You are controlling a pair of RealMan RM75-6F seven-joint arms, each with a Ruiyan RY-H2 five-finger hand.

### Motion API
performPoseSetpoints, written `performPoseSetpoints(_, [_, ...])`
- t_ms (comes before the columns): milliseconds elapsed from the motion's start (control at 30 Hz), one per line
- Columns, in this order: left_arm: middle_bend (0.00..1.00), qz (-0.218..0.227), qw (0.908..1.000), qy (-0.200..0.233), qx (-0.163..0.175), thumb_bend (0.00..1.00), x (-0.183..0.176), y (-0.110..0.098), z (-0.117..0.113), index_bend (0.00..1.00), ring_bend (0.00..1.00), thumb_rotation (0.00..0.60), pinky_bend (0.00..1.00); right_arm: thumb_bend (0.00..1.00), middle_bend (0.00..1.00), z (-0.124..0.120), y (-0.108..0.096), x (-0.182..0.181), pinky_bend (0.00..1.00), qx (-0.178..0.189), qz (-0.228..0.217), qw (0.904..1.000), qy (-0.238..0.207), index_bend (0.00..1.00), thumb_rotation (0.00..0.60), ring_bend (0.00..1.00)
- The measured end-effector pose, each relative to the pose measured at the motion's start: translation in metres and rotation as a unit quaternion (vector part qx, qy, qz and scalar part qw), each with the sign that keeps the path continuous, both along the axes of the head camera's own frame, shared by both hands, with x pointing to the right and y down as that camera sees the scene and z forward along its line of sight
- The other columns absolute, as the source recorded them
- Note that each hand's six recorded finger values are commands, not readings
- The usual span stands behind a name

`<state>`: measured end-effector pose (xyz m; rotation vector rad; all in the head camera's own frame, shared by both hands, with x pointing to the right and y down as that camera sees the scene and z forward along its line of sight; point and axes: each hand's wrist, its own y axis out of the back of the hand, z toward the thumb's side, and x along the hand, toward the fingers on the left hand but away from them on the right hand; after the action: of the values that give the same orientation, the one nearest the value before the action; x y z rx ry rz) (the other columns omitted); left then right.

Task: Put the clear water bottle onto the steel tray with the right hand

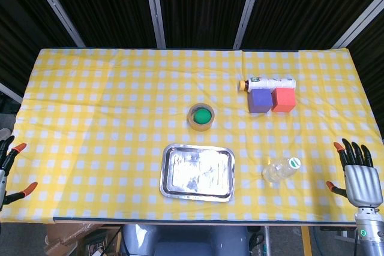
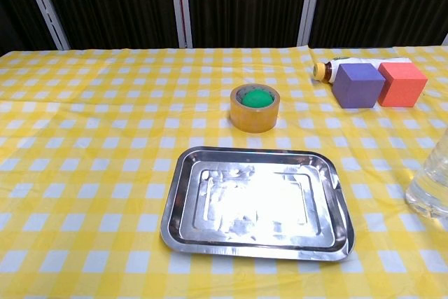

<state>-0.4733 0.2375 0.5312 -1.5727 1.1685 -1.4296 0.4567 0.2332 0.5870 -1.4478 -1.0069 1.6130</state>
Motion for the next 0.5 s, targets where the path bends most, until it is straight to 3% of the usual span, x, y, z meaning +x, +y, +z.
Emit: performPoseSetpoints(500, [0.01,-0.001,1.0,0.001,-0.007,0.15,0.0034,0.0012,-0.0013,0.15,0.0,0.6,0.0,0.21,0.06,-0.0008,0.0058,-0.0061,0.0,-0.006,-0.005,0.9999,-0.012,0.11,0.6,0.0])
